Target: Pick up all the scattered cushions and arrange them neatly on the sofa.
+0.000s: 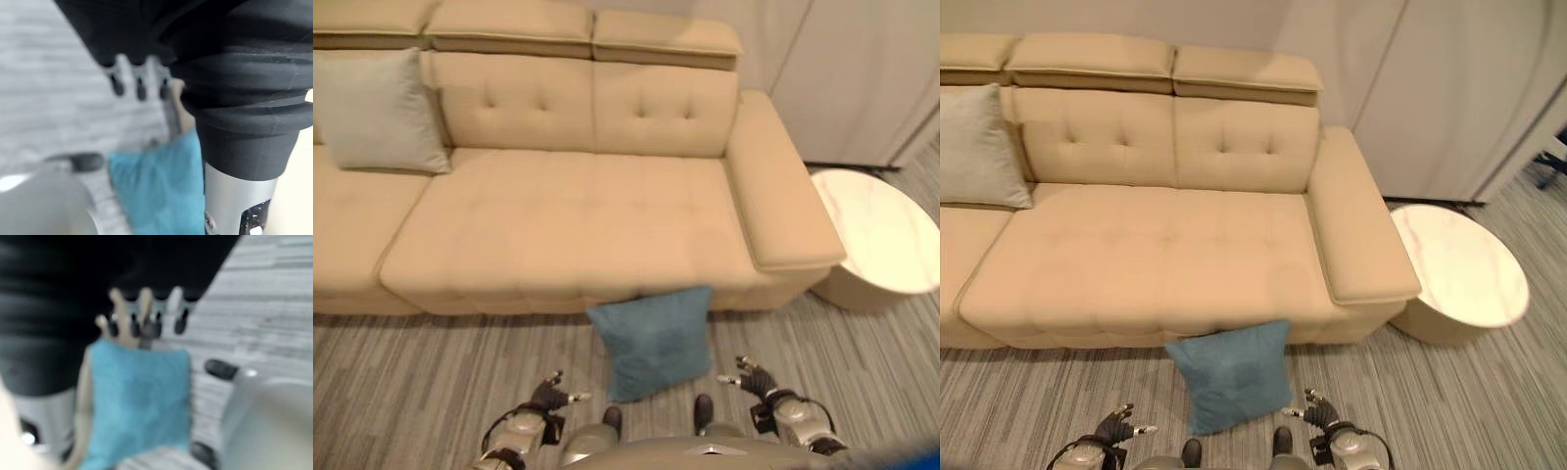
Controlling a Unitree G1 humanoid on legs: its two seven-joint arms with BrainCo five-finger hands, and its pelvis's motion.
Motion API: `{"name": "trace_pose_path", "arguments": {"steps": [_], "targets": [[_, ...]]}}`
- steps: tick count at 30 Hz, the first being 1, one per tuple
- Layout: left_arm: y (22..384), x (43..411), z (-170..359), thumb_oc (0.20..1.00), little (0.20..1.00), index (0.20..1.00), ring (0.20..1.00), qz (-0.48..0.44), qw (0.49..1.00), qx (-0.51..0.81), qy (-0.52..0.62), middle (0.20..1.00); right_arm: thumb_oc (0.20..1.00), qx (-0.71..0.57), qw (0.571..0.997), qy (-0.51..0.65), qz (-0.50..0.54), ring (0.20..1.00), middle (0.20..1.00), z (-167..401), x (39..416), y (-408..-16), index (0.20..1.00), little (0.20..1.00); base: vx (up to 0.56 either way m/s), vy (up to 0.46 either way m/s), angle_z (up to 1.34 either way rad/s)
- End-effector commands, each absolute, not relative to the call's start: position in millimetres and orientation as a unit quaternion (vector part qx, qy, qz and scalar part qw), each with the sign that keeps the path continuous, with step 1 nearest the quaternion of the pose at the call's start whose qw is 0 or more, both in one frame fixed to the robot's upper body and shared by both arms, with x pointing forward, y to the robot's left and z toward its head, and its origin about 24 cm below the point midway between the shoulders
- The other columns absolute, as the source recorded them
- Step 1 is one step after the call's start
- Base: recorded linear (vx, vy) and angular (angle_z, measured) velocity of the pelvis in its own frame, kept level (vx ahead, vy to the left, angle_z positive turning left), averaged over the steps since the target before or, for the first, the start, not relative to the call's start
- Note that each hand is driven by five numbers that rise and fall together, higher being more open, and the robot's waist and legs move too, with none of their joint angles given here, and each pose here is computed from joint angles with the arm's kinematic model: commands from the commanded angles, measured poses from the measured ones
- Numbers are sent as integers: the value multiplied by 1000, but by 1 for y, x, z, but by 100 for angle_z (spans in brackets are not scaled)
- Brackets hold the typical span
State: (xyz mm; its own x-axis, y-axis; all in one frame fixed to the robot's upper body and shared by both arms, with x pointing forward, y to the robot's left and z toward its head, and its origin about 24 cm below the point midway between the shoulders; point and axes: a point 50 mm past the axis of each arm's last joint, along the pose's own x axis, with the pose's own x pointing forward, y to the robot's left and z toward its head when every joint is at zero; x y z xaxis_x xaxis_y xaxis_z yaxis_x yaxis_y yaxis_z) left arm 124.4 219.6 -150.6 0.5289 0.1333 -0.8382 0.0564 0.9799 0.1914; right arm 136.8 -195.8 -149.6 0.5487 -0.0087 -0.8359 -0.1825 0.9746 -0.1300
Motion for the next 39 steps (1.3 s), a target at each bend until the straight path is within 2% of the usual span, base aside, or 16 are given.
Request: {"name": "trace_pose_path", "arguments": {"steps": [1, 10, 17, 23, 29, 31, 32, 34, 35, 39], "targets": [[220, 150, -142, 1000, 1000, 1000, 1000, 13, 885, 103, 454, 1000, 1000, -116, 899, 421, 31, 1000, 1000, -133, 162, -216, 1000, 1000, 50, -186, 63], [209, 154, -141, 1000, 1000, 1000, 1000, 4, 891, 88, 445, 1000, 1000, -120, 904, 409, 23, 1000, 1000, -128, 167, -222, 1000, 1000, 24, -108, 53], [221, 171, -131, 1000, 1000, 1000, 1000, 17, 904, 103, 415, 1000, 1000, -118, 912, 391, 28, 1000, 1000, -125, 178, -214, 1000, 1000, 14, -16, 15], [223, 218, -100, 1000, 1000, 1000, 1000, 32, 938, 104, 328, 1000, 1000, -129, 933, 334, 14, 1000, 1000, -105, 209, -215, 1000, 1000, -92, 20, 15], [219, 286, -39, 1000, 1000, 1000, 1000, 84, 977, 77, 180, 1000, 1000, -168, 960, 219, -43, 1000, 1000, -55, 269, -223, 1000, 1000, -140, 83, 5], [219, 286, -38, 1000, 1000, 1000, 1000, 84, 977, 77, 180, 1000, 1000, -168, 960, 219, -43, 1000, 1000, -55, 269, -223, 1000, 1000, -67, 26, 4], [218, 308, -12, 1000, 1000, 1000, 1000, 103, 985, 55, 129, 1000, 1000, -189, 964, 175, -61, 1000, 1000, -32, 292, -224, 1000, 1000, -87, 34, 5], [218, 315, -3, 1000, 1000, 1000, 1000, 110, 986, 51, 112, 1000, 1000, -193, 966, 156, -70, 1000, 1000, -21, 301, -225, 1000, 1000, -112, 56, 10], [218, 331, 21, 1000, 1000, 1000, 1000, 116, 990, 44, 71, 1000, 1000, -201, 968, 118, -91, 1000, 1000, 2, 318, -231, 1000, 1000, -114, 69, 8], [219, 346, 48, 1000, 1000, 1000, 1000, 125, 991, 35, 28, 1000, 1000, -219, 966, 65, -118, 1000, 1000, 34, 335, -240, 1000, 1000, -42, 40, -8]]}}
